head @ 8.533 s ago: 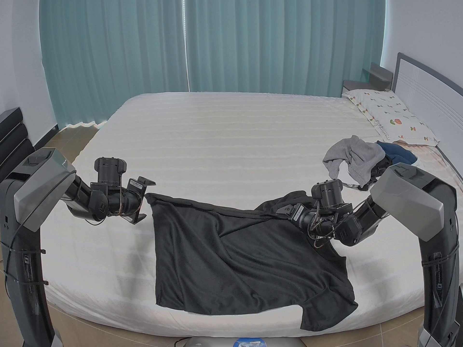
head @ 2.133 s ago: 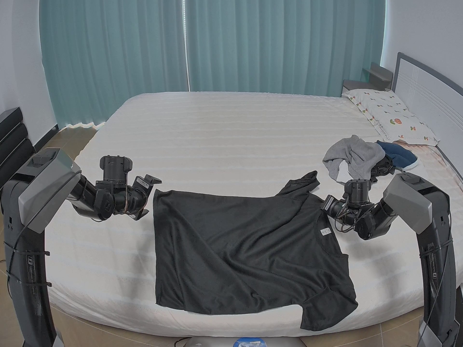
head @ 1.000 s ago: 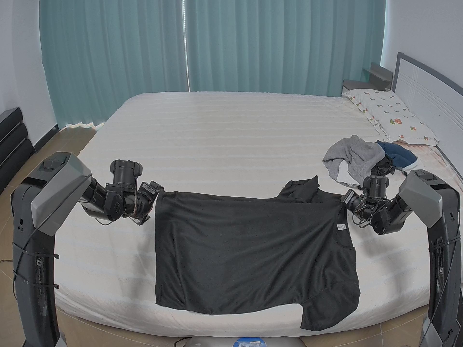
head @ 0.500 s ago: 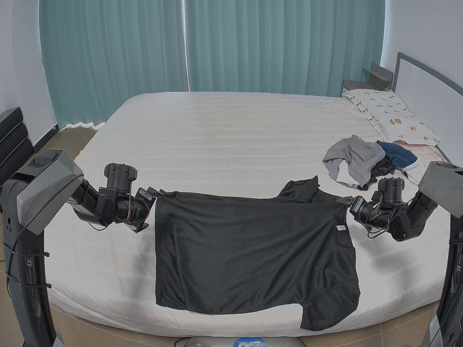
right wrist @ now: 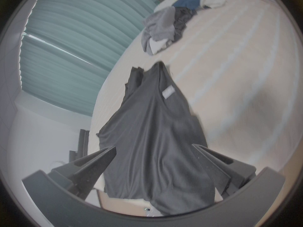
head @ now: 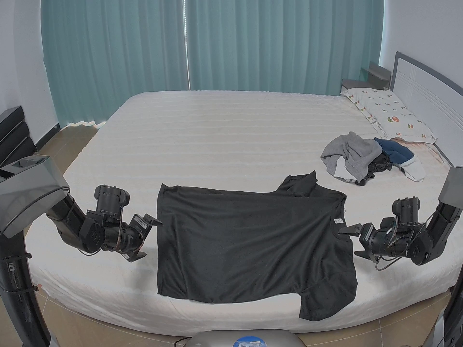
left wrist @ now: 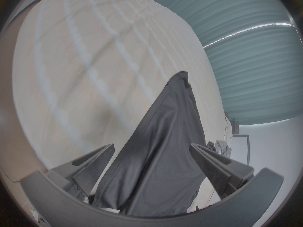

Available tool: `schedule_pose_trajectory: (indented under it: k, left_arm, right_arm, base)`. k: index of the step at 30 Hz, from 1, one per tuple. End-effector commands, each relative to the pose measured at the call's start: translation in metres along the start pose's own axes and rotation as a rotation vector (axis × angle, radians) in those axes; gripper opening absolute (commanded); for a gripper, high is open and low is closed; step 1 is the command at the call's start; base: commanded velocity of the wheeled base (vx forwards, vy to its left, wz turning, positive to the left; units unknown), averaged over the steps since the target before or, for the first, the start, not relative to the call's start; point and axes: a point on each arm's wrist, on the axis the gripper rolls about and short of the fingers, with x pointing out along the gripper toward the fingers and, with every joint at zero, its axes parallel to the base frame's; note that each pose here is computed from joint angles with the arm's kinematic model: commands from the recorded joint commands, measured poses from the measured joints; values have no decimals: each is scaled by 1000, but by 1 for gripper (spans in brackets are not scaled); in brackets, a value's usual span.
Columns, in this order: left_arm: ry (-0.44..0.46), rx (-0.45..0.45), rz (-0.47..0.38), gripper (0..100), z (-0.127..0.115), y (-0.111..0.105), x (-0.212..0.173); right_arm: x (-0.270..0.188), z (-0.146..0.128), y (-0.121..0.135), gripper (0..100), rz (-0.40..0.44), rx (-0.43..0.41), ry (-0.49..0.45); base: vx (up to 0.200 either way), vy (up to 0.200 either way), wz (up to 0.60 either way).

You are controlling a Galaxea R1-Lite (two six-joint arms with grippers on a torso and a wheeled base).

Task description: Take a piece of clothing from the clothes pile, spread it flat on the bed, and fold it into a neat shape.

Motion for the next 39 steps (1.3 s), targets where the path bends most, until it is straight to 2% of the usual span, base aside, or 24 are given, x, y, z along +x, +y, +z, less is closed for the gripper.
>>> schedule_pose_trajectory:
  k: [1, 4, 8, 11, 12, 18, 28, 29, 39]
  left_arm:
    - [38, 106, 41, 100, -23, 8, -9]
    - [44, 258, 105, 100, -39, 20, -7]
    - [56, 313, 137, 100, -55, 20, -1]
    - [55, 316, 139, 100, -56, 20, -1]
    - [38, 357, 176, 100, -70, 21, 7]
    - [10, 399, 236, 100, -81, 27, 15]
    - [-8, 418, 223, 100, -87, 19, 24]
    - [-11, 417, 222, 0, -86, 18, 25]
    - [-14, 397, 248, 0, -80, 25, 23]
  right_arm:
    - [-8, -6, -1, 100, 28, 20, 13]
    - [-6, -11, -5, 100, 22, 18, 24]
    - [-5, -14, -6, 100, 32, 12, 17]
    - [-6, -14, -6, 100, 33, 12, 18]
    - [-5, -17, -9, 100, 33, 10, 18]
    - [-7, -19, -9, 100, 34, 10, 15]
    - [-7, -20, -10, 100, 34, 8, 18]
    - [-7, -19, -10, 100, 34, 9, 17]
    - [-8, -24, -11, 100, 23, 4, 31]
  base:
    - [0, 0, 0]
    - [0, 0, 0]
    - [0, 0, 0]
    - [0, 0, 0]
    - [0, 0, 0]
    - [0, 0, 0]
    - [0, 0, 0]
    - [0, 0, 0]
    - [0, 0, 0]
